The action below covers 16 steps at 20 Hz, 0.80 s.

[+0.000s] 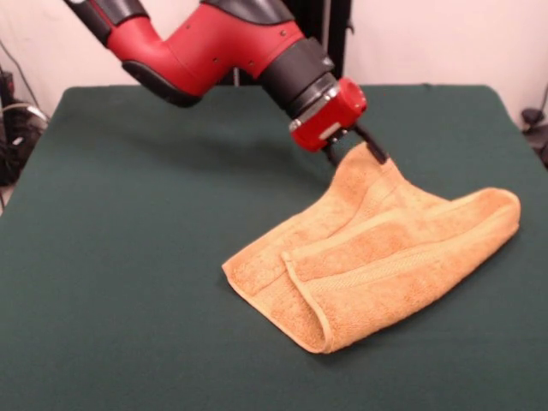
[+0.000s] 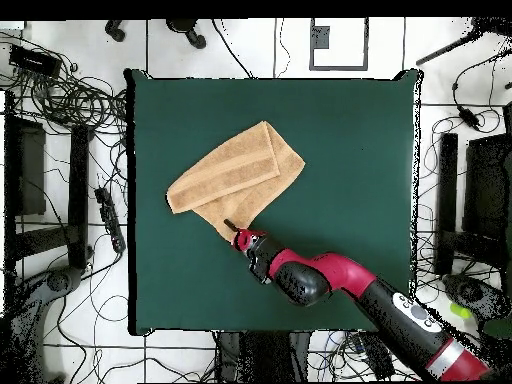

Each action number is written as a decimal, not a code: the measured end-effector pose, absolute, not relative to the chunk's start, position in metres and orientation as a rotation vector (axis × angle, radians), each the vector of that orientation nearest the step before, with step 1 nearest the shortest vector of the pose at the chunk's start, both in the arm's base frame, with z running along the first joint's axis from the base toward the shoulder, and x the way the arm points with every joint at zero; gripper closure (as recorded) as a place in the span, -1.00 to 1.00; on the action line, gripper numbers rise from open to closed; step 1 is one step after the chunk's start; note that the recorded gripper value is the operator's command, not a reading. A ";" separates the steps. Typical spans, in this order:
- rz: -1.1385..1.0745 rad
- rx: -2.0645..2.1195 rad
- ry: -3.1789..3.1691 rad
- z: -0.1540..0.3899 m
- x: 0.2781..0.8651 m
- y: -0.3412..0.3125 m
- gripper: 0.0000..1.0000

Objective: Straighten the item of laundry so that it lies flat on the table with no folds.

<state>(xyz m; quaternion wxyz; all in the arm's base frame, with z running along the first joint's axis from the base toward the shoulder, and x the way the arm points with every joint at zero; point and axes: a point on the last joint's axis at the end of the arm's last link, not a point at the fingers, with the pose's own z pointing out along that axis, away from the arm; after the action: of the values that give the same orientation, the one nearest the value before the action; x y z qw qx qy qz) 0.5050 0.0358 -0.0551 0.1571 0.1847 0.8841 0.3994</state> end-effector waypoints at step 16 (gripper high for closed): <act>1.123 0.561 2.514 -0.056 0.508 0.020 1.00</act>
<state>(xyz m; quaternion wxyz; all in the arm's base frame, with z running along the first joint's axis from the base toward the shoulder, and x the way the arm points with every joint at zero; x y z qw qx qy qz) 0.5084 0.0195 -0.0559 0.1651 0.1969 0.8823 0.3943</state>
